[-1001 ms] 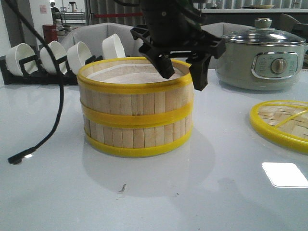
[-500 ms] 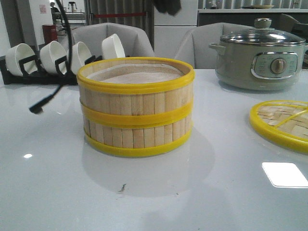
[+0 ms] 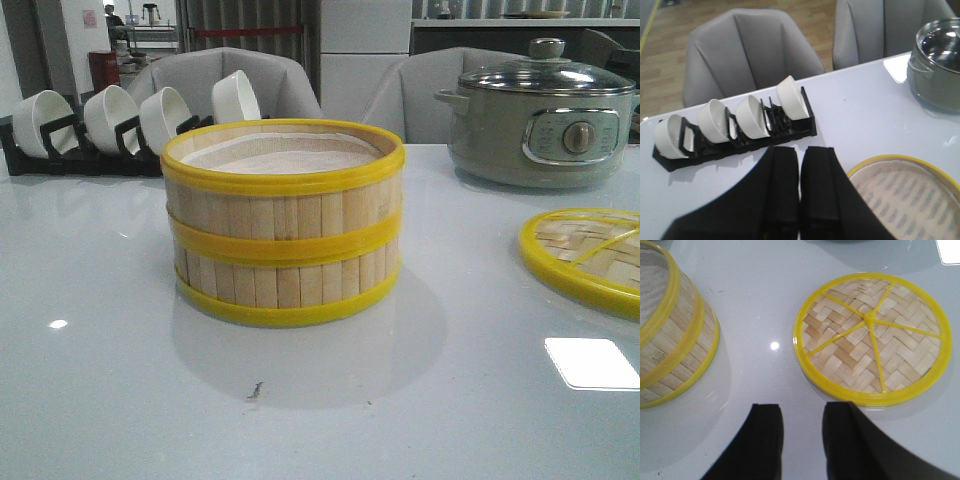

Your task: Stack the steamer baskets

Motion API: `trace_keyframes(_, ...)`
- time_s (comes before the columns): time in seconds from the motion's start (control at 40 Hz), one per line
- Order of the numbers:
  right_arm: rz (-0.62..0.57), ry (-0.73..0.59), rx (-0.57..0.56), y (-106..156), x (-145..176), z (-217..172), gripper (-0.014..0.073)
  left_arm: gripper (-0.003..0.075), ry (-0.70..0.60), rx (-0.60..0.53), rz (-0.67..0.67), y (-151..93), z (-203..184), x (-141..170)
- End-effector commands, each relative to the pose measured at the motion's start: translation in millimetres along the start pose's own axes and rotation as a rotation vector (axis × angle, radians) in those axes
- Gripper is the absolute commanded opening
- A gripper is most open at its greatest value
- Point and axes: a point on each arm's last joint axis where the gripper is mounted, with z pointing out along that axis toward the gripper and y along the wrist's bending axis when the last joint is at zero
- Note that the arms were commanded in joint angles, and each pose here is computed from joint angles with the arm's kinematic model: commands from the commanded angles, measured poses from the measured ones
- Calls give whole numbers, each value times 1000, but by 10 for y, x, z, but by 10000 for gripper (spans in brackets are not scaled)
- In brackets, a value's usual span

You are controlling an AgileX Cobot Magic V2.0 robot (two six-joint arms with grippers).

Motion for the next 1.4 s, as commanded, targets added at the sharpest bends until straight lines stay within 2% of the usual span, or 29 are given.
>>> trace_keyframes(0.0,-24,-113,-12,30,-178,-82,328,103,-164,-15,-32,107,-488,-13)
trace_keyframes(0.4,-24,-113,-12,30,-178,-82,328,103,-325,-9,-63,142,-1517,944)
trace_keyframes(0.55,-24,-113,-12,30,-178,-82,328,102,-391,-3,-83,136,-1759,1328)
trace_keyframes(0.88,-24,-113,-12,30,-178,-82,328,102,-394,1,-80,107,-1801,1880)
trace_keyframes(1.38,-24,-109,-11,30,-174,-82,328,102,-313,2,-76,85,-1632,2050)
